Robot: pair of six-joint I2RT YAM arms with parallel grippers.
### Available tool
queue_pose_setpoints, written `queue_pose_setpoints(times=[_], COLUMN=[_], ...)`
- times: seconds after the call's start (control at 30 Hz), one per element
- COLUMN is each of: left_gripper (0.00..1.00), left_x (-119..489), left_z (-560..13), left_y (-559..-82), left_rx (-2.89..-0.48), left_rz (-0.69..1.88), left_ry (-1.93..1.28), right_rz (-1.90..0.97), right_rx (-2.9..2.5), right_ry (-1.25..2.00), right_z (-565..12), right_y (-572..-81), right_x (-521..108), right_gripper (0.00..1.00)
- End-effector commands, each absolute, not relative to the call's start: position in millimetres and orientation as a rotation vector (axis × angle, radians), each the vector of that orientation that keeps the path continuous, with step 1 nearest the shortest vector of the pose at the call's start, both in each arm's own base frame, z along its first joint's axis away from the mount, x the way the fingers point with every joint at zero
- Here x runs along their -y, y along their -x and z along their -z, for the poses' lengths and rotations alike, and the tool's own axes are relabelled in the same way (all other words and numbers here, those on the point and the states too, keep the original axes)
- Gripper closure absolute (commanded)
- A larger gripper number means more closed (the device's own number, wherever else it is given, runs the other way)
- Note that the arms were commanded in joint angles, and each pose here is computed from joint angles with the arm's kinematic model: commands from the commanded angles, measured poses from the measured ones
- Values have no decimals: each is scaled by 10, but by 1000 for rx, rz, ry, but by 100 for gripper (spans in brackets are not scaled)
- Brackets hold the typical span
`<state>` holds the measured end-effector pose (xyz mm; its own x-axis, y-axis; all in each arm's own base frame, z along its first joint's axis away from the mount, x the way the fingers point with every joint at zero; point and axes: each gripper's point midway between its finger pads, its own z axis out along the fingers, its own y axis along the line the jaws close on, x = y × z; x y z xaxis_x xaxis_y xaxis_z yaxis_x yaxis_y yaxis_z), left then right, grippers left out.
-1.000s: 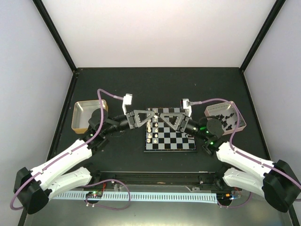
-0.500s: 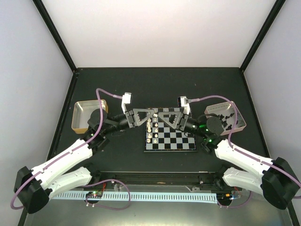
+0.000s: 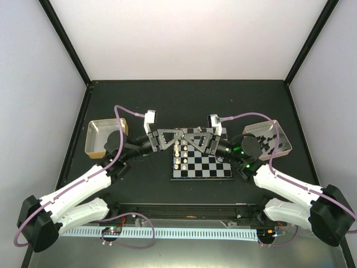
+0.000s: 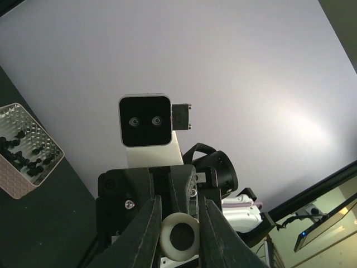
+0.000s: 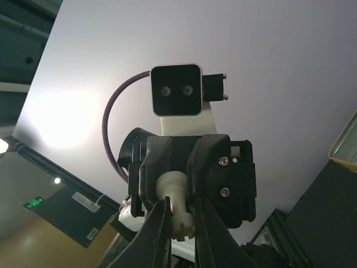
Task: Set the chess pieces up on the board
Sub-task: Place the chess piece on the chessboard.
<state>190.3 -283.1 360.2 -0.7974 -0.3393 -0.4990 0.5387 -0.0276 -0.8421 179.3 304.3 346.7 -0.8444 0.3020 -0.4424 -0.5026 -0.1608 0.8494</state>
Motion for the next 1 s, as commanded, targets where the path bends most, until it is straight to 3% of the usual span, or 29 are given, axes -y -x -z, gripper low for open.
queue_pose_setpoints(times=[0.0, 0.13, 0.3, 0.6, 0.97], left_gripper=[81, 50, 32, 22, 18], left_x=[2798, 2747, 2456, 1519, 1110], left_z=[-3531, -3382, -3077, -2870, -2862], left_y=[-1928, -1980, -2174, -2298, -2154], left_rx=[-1670, -1747, -1848, -1832, -1792], left_rz=[1845, 1720, 1396, 787, 604], left_ry=[-199, -185, -84, 61, 67], right_rz=[-2028, -1880, -1500, -918, -401], right_rx=[-1495, -1657, -2006, -2534, -2829], right_ry=[246, 224, 192, 347, 639], right_z=[-3706, -3441, -2816, -1759, -1038], right_y=[-1741, -1849, -2042, -1912, -1664], right_x=[-2959, -2996, -2917, -2759, -3148], right_gripper=[95, 99, 99, 99, 99])
